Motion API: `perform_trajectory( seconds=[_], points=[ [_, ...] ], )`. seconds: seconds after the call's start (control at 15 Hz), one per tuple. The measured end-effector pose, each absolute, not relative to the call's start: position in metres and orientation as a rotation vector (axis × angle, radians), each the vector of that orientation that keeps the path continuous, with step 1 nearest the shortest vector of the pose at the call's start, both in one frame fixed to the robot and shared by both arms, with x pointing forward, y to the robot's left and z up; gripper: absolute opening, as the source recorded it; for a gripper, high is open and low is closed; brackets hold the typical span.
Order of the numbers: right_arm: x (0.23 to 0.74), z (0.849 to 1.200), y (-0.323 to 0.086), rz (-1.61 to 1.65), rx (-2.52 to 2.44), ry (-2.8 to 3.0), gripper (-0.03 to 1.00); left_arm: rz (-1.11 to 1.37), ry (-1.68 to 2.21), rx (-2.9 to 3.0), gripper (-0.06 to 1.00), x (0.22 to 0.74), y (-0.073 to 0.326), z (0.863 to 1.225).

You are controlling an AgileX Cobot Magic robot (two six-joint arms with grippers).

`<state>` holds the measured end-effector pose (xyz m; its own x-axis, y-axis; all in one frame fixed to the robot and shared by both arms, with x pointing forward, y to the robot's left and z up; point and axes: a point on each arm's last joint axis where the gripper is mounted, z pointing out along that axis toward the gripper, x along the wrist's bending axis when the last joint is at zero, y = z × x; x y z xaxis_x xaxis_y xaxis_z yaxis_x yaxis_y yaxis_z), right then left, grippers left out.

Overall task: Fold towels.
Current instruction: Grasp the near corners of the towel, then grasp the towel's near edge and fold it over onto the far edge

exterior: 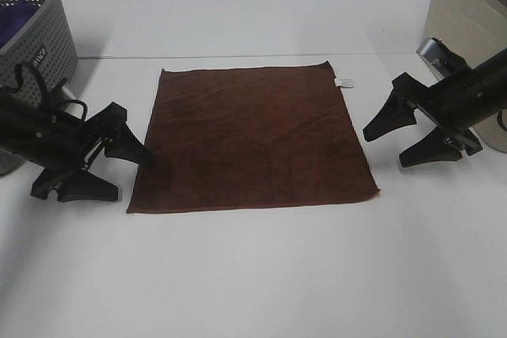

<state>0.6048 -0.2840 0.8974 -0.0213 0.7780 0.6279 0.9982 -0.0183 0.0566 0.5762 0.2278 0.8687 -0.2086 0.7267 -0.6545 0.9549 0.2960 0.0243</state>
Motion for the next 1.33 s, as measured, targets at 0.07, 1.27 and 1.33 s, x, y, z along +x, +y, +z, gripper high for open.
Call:
perform_trajectory(
  seconds=[0.07, 1.27, 1.33],
  points=[
    [0.606, 0.894, -0.284, -0.701, -1.841, -1.854, 0.75, -0.533, 2.005, 1.514, 0.72, 0.576, 0.221, 0.865],
    [0.606, 0.872, -0.235, -0.546, -1.795, -1.837, 0.0, -0.529, 2.007, 1.569, 0.01, 0.571, 0.199, 0.856],
    [0.601, 0.879, -0.236, -0.51, -1.794, -1.841, 0.0, -0.541, 2.014, 1.571, 0.01, 0.564, 0.199, 0.859]
  ],
)
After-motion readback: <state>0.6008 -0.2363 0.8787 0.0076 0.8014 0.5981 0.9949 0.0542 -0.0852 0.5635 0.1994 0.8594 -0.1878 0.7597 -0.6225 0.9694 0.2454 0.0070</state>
